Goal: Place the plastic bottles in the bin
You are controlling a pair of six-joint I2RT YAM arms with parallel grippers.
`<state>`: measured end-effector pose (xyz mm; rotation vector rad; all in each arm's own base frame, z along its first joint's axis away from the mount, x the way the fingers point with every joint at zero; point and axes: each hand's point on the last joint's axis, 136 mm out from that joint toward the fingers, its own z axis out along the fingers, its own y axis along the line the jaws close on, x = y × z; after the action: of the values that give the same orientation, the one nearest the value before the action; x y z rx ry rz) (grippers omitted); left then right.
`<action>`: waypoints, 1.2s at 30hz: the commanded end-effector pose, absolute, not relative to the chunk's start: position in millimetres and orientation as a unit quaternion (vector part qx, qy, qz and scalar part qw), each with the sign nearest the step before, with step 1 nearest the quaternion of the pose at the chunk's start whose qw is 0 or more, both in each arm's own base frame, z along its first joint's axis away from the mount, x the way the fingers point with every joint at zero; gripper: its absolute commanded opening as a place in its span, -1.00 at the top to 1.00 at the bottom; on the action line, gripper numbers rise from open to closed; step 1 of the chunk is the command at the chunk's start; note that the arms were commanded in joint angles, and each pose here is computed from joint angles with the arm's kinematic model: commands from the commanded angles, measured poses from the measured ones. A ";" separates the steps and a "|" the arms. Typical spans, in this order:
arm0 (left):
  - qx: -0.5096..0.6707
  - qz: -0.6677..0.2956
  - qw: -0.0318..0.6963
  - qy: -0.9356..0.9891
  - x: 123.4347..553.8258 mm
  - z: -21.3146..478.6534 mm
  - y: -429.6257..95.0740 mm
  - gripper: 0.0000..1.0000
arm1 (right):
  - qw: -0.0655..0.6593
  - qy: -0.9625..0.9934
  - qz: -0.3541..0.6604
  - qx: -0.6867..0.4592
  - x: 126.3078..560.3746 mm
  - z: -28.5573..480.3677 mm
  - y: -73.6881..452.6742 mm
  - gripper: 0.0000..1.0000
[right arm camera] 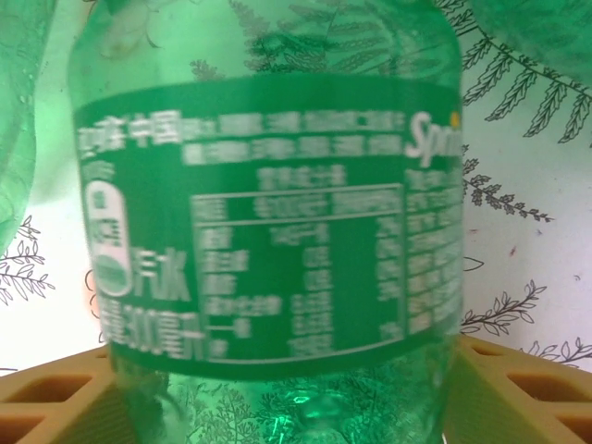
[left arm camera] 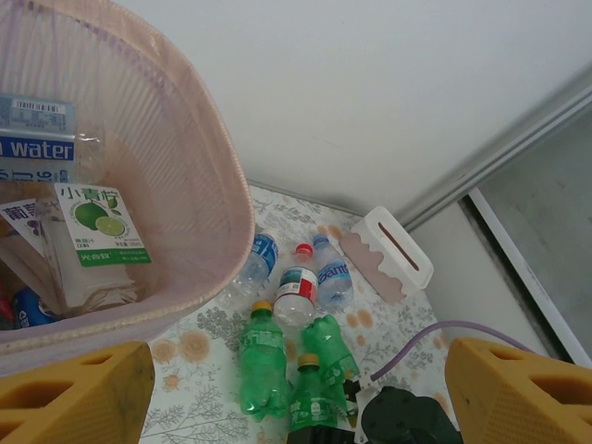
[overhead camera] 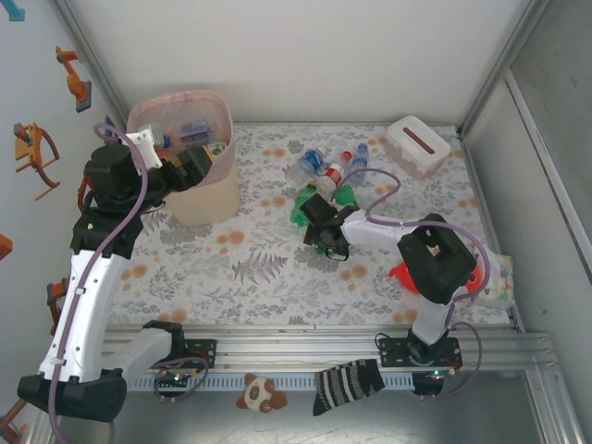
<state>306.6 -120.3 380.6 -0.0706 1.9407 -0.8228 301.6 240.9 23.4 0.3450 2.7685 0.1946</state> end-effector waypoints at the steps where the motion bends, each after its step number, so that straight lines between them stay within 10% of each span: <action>1: -0.026 -0.352 0.497 0.793 302.3 386.1 -122.4 -0.63 | 0.178 0.973 0.063 0.130 299.9 21.9 238.9 -0.42; 17: -0.031 -0.367 0.489 0.791 303.3 391.4 -126.9 -0.62 | 0.220 0.963 0.086 0.130 289.9 78.3 229.9 -0.18; 36: 0.143 -0.460 0.505 0.716 274.4 439.3 -200.3 -0.68 | 0.486 0.814 0.287 -0.137 257.3 317.4 245.7 0.04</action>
<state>289.5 -181.0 403.3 0.1612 1.8768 -1.0375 264.7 235.6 274.3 -0.1628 2.1563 0.6412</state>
